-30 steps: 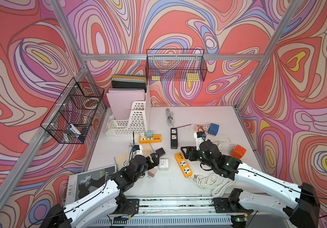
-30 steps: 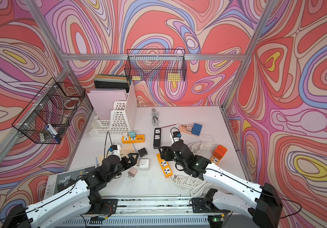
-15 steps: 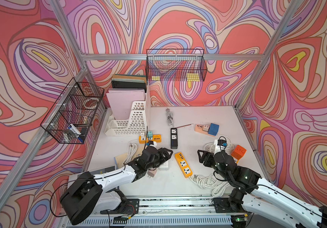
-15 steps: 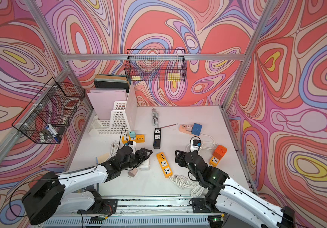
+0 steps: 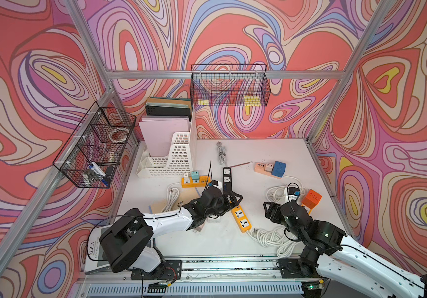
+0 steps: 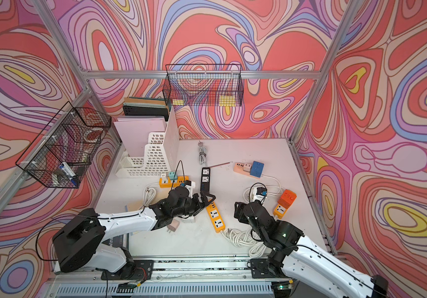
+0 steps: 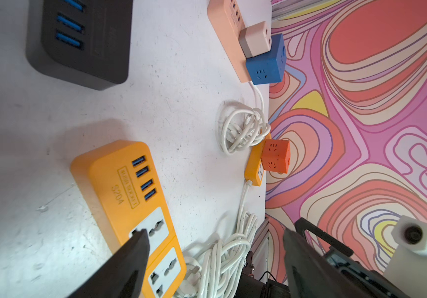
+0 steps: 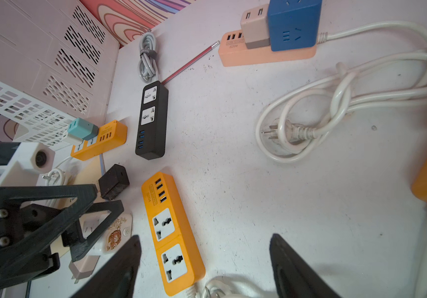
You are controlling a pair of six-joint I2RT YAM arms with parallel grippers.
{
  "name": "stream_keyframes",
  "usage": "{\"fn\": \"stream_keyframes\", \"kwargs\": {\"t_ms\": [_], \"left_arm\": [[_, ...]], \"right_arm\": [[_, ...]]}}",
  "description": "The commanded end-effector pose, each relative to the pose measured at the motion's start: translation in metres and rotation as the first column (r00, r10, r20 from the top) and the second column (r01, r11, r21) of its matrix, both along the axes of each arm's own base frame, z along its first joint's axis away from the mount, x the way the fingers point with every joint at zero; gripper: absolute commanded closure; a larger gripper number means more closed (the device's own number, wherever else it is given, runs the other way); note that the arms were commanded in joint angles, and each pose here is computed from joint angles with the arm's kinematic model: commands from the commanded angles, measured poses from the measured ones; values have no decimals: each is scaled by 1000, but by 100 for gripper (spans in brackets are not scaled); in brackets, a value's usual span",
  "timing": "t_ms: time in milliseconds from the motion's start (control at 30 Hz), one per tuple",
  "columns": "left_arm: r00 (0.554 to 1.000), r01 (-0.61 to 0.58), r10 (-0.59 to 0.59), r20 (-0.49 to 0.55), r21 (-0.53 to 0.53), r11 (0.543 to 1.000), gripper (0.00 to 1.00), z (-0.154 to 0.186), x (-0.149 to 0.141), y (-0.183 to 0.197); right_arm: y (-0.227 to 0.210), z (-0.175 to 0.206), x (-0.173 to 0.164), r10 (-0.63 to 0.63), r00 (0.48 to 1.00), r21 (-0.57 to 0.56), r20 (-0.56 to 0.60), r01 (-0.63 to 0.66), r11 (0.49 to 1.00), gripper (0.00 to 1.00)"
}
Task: Pull the plug off the socket
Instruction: Move the socket to the center of the board.
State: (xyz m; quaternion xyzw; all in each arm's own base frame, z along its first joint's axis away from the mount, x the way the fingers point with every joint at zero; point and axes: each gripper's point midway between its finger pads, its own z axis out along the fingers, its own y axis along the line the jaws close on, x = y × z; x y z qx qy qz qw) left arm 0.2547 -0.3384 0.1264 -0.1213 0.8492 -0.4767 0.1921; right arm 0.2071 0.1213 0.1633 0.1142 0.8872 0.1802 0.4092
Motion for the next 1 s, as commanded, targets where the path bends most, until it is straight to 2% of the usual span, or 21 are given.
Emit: {"fn": "stream_keyframes", "kwargs": {"t_ms": [0,233,433,700,967], "left_arm": [[1000,-10,11,-12,31,999,14,0,0,-5],[999,-39,42,-23,96,995,14,3,-1,-3],[1000,5,-4,-1,136,991,14,16,-1,-16],[983,144,-164,79,218,965,14,26,-6,-29],[915,264,-349,205,352,898,13,42,-7,-32]], "right_arm": [[-3,-11,-6,16,999,-22,-40,-16,1000,22],[4,-15,-7,81,994,-28,-71,-83,996,22],[-7,-17,-17,58,994,8,-89,-58,998,22],[-31,-22,-29,-46,991,12,-126,48,999,22],[-54,-22,-42,-203,958,30,-204,213,977,22]]}}
